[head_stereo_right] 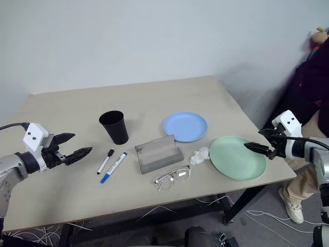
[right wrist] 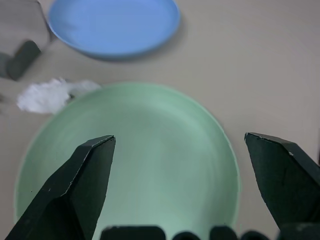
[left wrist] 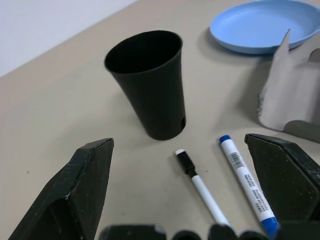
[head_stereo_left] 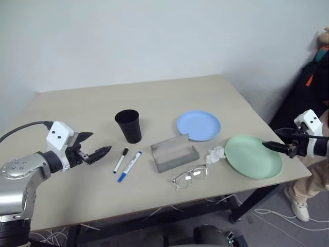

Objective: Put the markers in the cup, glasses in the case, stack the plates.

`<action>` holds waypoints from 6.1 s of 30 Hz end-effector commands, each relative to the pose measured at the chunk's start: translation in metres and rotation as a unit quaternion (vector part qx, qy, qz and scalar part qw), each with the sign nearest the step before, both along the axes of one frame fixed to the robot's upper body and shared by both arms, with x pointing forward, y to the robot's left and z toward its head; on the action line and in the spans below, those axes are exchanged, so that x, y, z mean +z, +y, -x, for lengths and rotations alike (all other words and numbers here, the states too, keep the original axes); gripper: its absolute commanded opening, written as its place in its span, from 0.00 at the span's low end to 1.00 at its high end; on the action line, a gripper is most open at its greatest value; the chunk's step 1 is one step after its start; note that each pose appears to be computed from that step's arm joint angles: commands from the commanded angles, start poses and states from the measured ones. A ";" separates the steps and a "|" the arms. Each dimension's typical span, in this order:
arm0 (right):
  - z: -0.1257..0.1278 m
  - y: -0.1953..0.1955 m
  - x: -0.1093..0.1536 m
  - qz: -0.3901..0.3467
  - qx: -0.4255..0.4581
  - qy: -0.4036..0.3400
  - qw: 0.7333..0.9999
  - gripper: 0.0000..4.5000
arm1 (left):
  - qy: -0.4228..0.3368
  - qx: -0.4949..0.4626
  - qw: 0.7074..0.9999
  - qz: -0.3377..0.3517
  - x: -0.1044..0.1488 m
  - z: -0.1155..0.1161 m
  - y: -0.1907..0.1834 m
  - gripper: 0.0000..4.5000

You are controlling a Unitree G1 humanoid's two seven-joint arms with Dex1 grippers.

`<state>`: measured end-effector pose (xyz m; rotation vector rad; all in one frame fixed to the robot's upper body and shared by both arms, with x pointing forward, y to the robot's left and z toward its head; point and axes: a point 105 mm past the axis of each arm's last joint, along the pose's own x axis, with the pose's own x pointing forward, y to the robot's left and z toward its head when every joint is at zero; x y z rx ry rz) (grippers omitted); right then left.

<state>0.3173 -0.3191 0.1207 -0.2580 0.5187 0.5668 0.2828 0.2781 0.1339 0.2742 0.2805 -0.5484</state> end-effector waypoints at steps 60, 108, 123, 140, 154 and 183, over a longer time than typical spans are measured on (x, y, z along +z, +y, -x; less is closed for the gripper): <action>-0.080 0.006 0.042 -0.253 -0.270 -0.026 0.929 0.00 | -0.040 -0.015 0.999 0.014 0.010 -0.008 -0.019 1.00; -0.152 0.157 0.011 -0.175 -0.229 -0.028 0.957 0.83 | -0.059 0.009 0.998 0.021 0.016 -0.005 -0.021 1.00; -0.042 0.137 -0.008 -0.039 0.086 0.042 0.995 0.99 | -0.052 -0.002 0.998 0.023 0.012 -0.009 -0.023 1.00; -0.047 0.186 -0.052 -0.002 0.154 0.037 0.987 0.99 | -0.053 -0.008 0.998 0.024 0.013 -0.013 -0.026 1.00; -0.040 0.189 -0.078 0.024 0.184 0.066 0.980 0.47 | -0.055 0.005 0.998 0.024 0.012 -0.007 -0.022 1.00; -0.143 0.244 0.014 0.020 0.068 -0.131 0.989 0.01 | -0.065 0.007 0.997 0.027 0.016 -0.011 -0.026 1.00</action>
